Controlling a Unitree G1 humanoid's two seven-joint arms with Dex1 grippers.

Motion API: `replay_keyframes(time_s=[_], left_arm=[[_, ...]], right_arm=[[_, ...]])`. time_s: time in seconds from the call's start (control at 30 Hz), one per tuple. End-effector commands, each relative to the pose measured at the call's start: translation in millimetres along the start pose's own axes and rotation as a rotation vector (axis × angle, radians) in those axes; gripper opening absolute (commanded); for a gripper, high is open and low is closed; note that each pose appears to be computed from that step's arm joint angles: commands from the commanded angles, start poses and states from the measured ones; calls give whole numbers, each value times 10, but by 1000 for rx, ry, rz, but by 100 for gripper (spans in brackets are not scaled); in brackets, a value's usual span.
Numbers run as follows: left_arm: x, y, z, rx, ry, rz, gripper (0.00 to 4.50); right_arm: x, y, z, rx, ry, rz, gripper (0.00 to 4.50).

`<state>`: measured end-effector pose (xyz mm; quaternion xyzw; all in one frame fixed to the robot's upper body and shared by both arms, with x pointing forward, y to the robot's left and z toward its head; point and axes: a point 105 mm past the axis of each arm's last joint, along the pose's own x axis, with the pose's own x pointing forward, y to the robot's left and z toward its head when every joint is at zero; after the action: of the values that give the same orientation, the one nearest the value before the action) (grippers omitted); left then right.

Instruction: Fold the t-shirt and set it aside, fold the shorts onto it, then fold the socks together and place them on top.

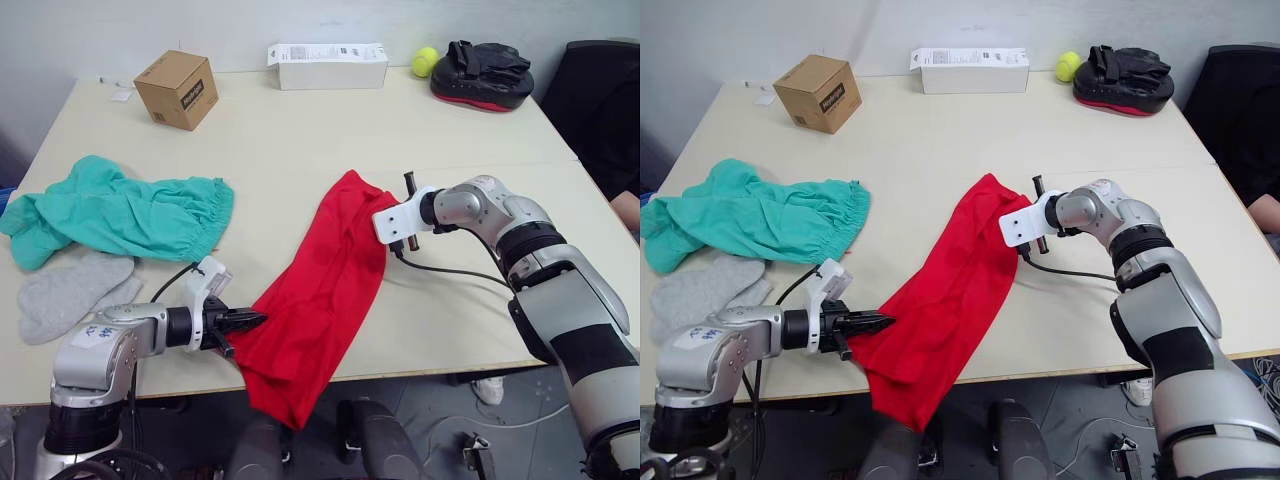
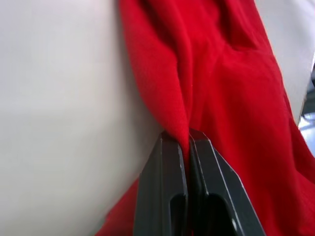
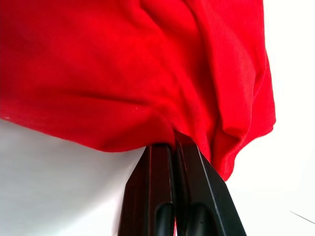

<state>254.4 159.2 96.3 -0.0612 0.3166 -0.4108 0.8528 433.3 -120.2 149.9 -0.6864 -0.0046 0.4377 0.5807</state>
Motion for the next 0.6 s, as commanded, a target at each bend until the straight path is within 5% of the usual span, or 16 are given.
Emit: replay_keyframes(time_s=[0.03,0.1,0.2,0.5,0.6], left_arm=[[12,-59,-49,-16,-8,4,0],[-4,-45,-18,-29,-22,7,49],[-83,-18,71,-18,-26,-12,128],[-365,210,545,50,29,-105,423],[-328,318,817,53,41,-138,450]], right_arm=[[-82,-125,-11,-24,-3,-39,3],[-123,-126,-31,-23,-7,-40,0],[-224,-97,-100,-21,-10,-42,67],[-619,79,-162,-66,-87,-69,383],[-770,196,-62,-69,-151,-61,447]])
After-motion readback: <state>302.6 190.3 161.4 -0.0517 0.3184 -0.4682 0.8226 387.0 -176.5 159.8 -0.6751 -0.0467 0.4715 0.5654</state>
